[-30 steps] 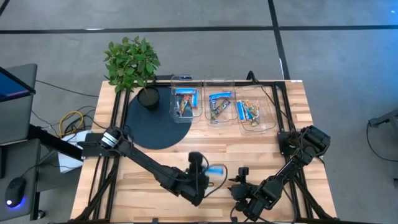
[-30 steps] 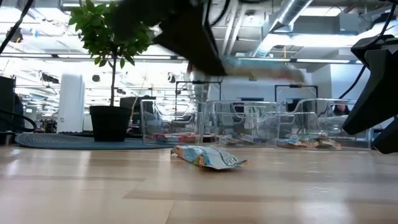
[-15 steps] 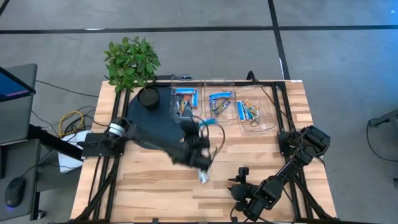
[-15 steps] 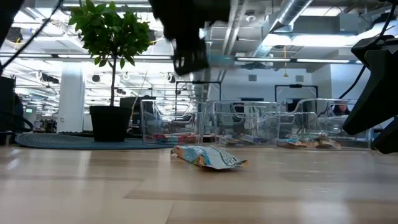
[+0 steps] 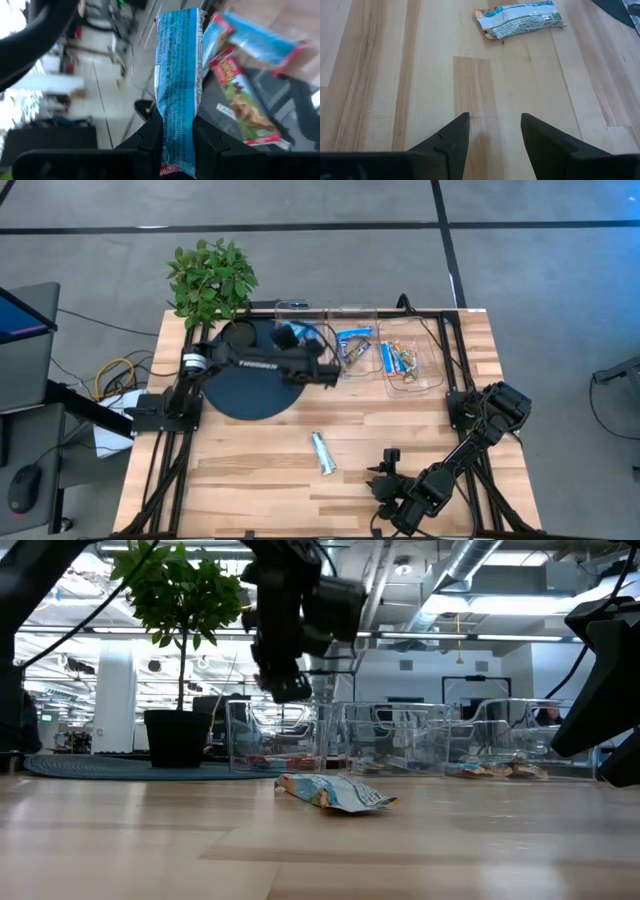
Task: Pick and place Granola Bars by type
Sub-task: Put the red granola bar into the left transparent bin, then put the yellow granola bar into the right transparent bin
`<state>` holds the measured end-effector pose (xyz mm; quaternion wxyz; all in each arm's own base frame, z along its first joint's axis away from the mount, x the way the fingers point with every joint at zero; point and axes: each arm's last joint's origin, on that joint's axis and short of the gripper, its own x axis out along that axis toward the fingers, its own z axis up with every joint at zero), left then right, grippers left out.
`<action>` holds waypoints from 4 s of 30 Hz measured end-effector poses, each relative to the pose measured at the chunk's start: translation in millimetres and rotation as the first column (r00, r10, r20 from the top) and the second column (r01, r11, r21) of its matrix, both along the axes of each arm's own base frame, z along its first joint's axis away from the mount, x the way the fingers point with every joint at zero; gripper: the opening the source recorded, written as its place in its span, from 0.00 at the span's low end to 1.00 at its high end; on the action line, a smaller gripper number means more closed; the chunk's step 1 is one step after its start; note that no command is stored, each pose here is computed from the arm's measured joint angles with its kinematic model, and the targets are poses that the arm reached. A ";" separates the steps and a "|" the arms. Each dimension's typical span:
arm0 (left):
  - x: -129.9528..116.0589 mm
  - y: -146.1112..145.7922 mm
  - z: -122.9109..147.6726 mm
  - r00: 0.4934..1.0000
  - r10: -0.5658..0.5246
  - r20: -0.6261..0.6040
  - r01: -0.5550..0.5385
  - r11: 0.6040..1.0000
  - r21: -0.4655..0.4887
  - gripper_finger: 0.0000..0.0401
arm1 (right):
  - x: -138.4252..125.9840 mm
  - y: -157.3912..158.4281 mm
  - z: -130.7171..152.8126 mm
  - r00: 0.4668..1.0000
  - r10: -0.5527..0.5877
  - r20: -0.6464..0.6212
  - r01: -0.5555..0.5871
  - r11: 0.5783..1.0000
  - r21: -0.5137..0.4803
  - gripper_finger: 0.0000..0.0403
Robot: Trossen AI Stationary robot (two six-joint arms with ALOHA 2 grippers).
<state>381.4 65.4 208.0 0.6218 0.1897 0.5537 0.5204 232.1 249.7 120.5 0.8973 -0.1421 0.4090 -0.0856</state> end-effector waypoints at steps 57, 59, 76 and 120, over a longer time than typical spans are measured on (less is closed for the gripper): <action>-150.2 -299.1 -8.7 0.629 -0.716 0.304 0.638 0.698 0.323 0.42 | 102.1 -76.3 14.4 0.954 -0.269 0.133 0.189 0.883 0.429 0.55; -164.4 -307.3 -13.5 0.577 -0.743 0.339 0.657 0.669 0.347 0.42 | 107.6 -83.7 15.3 0.950 -0.282 0.134 0.195 0.870 0.452 0.59; -190.1 -324.8 -17.7 0.512 -0.770 0.380 0.701 0.631 0.334 0.42 | 119.8 -97.7 7.8 0.921 -0.357 0.157 0.244 0.841 0.483 0.65; -188.1 -324.0 -18.2 0.515 -0.758 0.401 0.690 0.644 0.331 0.42 | 124.3 -92.0 -11.1 0.915 -0.369 0.165 0.242 0.825 0.510 0.65</action>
